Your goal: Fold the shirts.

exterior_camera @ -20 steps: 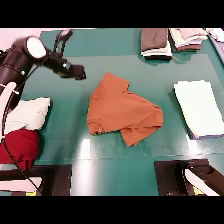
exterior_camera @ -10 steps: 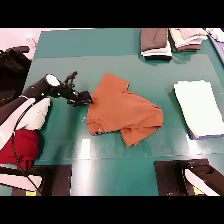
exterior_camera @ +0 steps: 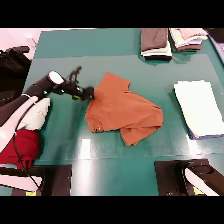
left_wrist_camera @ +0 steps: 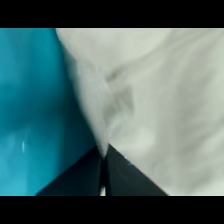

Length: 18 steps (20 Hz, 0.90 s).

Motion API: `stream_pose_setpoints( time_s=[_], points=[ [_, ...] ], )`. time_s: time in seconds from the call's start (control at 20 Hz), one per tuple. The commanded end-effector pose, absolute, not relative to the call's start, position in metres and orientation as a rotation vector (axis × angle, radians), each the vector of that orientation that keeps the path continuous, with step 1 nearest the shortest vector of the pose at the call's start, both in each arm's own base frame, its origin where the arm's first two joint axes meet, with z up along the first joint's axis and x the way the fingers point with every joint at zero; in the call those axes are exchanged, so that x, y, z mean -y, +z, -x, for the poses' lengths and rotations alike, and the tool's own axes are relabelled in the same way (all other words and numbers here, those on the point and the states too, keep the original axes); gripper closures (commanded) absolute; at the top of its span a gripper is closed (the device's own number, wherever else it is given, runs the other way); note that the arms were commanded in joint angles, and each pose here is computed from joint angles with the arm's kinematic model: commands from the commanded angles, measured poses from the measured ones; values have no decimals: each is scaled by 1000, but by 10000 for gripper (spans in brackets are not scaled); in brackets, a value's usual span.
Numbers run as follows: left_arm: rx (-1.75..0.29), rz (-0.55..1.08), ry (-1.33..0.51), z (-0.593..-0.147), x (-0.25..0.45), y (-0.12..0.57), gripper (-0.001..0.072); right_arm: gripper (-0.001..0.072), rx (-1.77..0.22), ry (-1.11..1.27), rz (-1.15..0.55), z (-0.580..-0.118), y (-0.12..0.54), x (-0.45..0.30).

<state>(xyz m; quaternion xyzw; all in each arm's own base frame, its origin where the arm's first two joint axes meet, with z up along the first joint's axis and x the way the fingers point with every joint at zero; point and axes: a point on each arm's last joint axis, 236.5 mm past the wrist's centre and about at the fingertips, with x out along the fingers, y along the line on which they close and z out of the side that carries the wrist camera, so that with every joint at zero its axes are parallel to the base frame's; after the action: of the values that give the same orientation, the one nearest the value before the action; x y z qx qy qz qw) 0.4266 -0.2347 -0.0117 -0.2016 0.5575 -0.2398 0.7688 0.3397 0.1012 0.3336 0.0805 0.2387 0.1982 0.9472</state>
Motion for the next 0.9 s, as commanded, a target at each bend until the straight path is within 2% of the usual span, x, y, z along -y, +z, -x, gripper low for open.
stream_pose_setpoints(
  time_s=[0.0,0.1,0.15,0.2,0.25,0.35,0.5,0.85],
  points=[
    [-1055,359,-519,-455,208,56,685,692,-798,334,-220,-328,236,-76],
    [-997,267,-495,-460,191,79,685,685,-959,252,-300,-323,164,-52],
    [-990,233,-487,-460,186,83,685,564,-1033,226,-328,-319,129,-43],
    [-996,230,-489,-457,186,84,684,357,-1115,204,-372,-314,92,-37],
    [-1009,228,-492,-455,186,81,685,294,-1191,197,-418,-308,62,-38],
    [-1031,225,-497,-451,186,78,685,294,-1279,278,-497,-305,18,-58],
    [-1034,223,-497,-450,186,77,684,294,-1272,335,-571,-333,-11,-87],
    [-1055,219,-502,-446,186,75,685,295,-1349,450,-473,-372,-35,-140]
  ],
)
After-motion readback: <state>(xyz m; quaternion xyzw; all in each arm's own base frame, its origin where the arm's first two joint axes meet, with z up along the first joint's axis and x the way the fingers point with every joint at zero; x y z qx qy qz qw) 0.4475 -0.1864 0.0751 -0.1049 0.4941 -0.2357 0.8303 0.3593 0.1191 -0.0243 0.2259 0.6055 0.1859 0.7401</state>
